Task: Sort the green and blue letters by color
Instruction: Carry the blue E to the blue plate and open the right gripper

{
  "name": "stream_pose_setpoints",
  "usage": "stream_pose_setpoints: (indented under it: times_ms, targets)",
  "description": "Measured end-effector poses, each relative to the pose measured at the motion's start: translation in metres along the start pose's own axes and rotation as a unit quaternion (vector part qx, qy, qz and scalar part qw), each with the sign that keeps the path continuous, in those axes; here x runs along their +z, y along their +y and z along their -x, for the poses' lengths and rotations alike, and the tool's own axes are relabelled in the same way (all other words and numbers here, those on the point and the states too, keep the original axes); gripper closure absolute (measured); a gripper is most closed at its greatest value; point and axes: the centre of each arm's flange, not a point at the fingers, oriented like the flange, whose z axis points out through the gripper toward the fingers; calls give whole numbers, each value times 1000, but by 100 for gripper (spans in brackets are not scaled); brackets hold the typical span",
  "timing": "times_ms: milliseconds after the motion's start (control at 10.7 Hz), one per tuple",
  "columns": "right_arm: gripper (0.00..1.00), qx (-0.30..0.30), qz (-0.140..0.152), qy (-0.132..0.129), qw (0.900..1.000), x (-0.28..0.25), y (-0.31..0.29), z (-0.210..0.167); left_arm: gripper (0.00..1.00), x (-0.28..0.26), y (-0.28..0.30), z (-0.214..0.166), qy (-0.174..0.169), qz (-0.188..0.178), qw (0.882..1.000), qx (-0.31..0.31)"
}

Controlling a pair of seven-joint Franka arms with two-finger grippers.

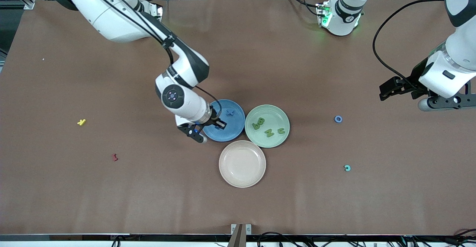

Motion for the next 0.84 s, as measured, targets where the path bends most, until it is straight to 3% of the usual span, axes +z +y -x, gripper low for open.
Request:
stream_pose_setpoints:
  times_ms: [188, 469, 657, 845]
  targets:
    - [41, 24, -8, 2, 1000, -2, -13, 18, 0, -3, -1, 1, 2, 0, 1000, -1]
    - [2, 36, -10, 12, 999, -8, -8, -3, 0, -4, -4, 1, 4, 0, 1000, -4]
    - [0, 10, 5, 14, 1000, -14, 11, -41, 0, -4, -5, 1, 3, 0, 1000, -4]
    - [0, -36, 50, -7, 998, -31, 58, -107, 0, -5, -5, 2, 5, 0, 1000, -4]
